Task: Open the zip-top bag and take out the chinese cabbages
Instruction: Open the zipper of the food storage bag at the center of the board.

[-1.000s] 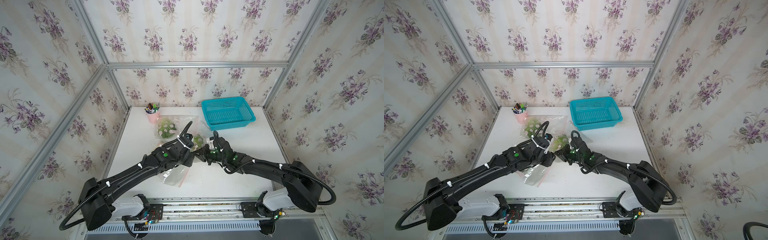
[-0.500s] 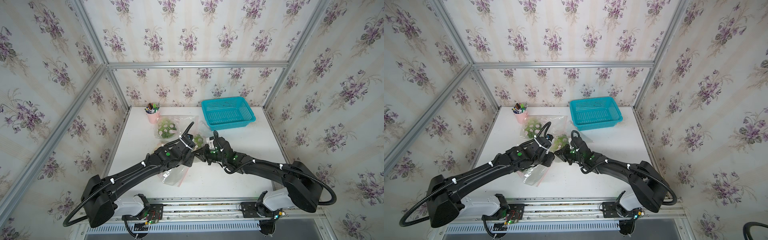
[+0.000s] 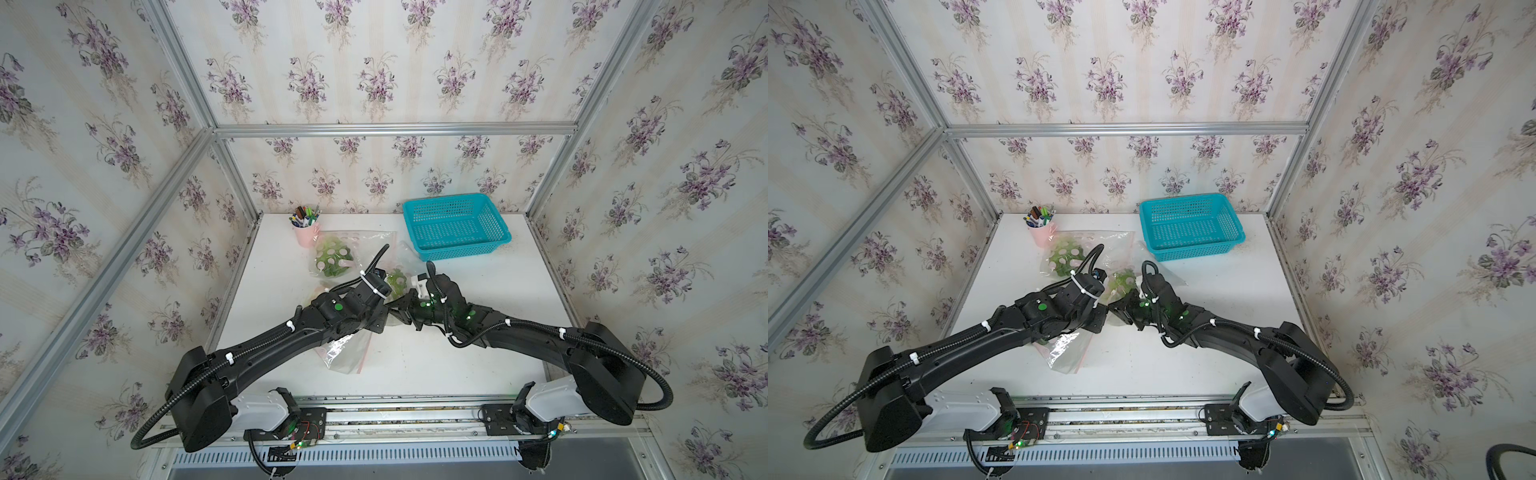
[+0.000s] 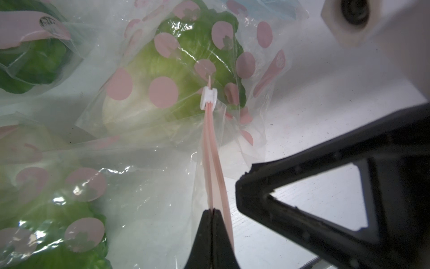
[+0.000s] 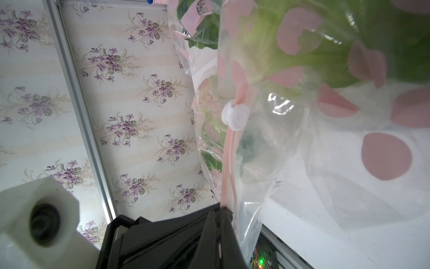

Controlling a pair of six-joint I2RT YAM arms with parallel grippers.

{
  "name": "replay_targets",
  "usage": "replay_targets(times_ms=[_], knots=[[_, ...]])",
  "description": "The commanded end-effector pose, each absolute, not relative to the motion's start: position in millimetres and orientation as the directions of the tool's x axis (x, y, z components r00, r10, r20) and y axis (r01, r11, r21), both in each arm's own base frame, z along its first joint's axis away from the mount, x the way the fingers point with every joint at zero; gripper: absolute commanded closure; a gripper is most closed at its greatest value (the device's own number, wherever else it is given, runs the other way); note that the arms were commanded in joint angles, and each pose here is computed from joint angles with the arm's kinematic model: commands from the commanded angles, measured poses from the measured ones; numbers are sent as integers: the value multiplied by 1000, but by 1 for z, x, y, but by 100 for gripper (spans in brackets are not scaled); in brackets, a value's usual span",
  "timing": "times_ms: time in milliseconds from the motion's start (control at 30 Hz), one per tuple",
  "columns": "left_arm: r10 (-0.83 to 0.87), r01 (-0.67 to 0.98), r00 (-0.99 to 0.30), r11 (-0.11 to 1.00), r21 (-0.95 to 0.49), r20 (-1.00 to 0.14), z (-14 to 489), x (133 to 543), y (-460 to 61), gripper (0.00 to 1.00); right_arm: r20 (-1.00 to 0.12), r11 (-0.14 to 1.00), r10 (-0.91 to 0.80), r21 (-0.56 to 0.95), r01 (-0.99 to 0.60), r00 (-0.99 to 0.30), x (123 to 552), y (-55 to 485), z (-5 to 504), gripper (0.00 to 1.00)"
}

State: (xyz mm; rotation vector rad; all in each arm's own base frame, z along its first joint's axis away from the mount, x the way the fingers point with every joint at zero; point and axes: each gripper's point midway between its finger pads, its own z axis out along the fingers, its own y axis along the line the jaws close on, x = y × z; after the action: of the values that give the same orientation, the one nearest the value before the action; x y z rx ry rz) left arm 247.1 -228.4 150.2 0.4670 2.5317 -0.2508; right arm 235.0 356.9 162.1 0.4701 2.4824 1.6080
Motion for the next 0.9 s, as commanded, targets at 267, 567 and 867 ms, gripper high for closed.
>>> replay_targets(times_ms=[267,567,867], knots=[[184,349,-819,912,-216,-543,154,248,-232,100,-83,456,228,890,31,-970,222,352,147,71],[155,349,-827,896,-277,-540,158,245,-237,100,-140,486,178,873,-36,-974,222,365,148,61],[138,347,-831,886,-308,-538,160,243,-238,100,-145,514,223,858,-10,-964,234,366,136,78]])
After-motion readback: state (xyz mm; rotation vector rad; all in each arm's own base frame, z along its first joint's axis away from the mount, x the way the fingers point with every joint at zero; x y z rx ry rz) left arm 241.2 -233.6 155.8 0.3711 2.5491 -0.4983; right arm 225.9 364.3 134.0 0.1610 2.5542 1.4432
